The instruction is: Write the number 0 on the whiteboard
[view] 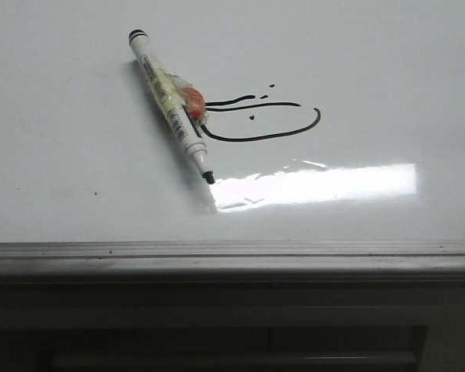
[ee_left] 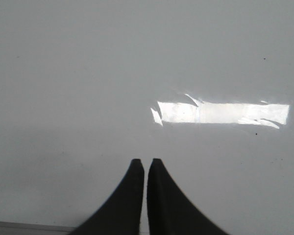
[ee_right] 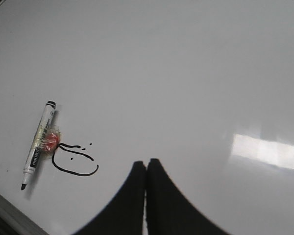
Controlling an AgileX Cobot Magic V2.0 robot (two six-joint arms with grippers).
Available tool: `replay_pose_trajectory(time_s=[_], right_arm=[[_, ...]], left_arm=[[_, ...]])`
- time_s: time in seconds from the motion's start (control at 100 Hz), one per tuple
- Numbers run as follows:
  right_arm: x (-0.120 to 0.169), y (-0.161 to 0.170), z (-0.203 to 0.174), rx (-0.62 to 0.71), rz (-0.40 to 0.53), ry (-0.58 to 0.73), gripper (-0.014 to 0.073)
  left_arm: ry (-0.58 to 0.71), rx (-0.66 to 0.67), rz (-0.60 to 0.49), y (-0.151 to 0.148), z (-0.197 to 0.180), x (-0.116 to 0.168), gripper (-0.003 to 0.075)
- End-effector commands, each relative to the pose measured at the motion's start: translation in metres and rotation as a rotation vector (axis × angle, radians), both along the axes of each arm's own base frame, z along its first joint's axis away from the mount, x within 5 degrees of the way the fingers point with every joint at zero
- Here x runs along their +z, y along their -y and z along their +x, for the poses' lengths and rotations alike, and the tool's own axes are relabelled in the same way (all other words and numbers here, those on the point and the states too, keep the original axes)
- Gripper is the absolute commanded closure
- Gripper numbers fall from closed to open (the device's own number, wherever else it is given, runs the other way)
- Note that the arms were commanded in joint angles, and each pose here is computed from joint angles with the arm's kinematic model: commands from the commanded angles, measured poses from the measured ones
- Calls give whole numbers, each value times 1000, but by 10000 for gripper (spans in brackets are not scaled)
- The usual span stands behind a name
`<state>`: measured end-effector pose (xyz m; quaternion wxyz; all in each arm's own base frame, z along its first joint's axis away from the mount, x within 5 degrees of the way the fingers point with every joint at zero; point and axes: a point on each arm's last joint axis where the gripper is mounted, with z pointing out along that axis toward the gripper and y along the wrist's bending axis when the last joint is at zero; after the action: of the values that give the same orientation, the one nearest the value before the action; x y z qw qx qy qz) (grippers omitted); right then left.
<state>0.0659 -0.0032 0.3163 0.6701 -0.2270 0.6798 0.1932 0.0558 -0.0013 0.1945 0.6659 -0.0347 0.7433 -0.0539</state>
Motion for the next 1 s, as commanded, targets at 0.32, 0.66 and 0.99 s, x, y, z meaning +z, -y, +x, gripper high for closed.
replay_pose_trajectory(time_s=[0.32, 0.66, 0.99], right_arm=[[12, -1, 0, 12, 9, 79, 652], [-17, -5, 7, -94, -137, 121, 653], [-45, -23, 1, -59, -227, -6, 653]], left_arm=[[66, -3, -11, 0, 0, -3, 740], [66, -3, -11, 0, 0, -3, 740], [66, -3, -11, 0, 0, -3, 740]])
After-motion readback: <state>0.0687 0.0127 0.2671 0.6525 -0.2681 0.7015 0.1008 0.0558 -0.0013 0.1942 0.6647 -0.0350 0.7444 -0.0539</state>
